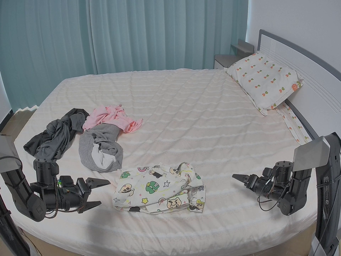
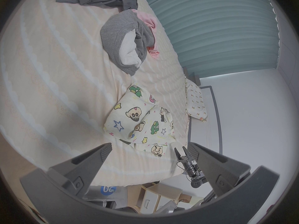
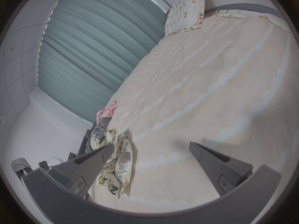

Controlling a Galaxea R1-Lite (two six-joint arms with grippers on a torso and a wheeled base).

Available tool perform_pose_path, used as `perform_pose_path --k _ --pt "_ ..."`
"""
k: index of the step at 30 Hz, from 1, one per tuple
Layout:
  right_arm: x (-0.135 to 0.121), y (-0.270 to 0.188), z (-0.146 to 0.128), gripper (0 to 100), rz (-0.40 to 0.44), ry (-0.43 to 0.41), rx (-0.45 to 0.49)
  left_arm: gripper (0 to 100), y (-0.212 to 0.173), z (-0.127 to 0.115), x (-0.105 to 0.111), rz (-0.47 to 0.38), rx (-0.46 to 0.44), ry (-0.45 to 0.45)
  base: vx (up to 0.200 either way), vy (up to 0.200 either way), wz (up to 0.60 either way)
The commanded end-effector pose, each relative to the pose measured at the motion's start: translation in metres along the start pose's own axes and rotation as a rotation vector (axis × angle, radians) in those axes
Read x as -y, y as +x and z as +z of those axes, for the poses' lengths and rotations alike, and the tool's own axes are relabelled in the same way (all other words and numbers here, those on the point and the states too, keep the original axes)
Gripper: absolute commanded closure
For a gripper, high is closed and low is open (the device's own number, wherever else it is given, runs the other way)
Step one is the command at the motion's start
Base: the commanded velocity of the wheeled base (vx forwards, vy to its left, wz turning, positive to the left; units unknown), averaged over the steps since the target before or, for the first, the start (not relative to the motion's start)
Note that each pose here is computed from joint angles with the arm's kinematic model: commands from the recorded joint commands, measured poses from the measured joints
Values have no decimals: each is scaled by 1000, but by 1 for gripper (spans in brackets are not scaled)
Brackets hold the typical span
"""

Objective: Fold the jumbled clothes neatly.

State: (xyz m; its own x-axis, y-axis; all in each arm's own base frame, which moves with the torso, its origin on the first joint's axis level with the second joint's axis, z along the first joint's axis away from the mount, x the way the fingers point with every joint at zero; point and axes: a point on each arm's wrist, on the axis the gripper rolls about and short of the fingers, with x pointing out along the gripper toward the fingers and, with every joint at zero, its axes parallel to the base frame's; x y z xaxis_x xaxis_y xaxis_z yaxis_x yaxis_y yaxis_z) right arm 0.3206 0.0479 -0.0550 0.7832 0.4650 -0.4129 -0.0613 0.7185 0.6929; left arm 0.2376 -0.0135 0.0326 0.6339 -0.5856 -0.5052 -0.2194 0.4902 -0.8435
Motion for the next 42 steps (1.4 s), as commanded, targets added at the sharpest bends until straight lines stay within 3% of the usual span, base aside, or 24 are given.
perform_pose_path --k 1,7,23,29,42 --pt "0 0 1 0 4 -3 12 0 1 0 -1 4 -3 -3 0 0 0" --pt "-3 -2 5 0 14 -10 24 0 1 0 -1 3 -2 -3 0 0 0" --pt "-12 -5 14 0 25 -28 62 0 2 1 -1 2 0 -5 0 200 0" --pt "-41 -20 38 0 61 -70 180 0 2 2 -1 1 1 -4 0 200 0" --pt "-79 -1 22 0 136 -135 180 0 3 2 -1 4 1 -4 0 200 0"
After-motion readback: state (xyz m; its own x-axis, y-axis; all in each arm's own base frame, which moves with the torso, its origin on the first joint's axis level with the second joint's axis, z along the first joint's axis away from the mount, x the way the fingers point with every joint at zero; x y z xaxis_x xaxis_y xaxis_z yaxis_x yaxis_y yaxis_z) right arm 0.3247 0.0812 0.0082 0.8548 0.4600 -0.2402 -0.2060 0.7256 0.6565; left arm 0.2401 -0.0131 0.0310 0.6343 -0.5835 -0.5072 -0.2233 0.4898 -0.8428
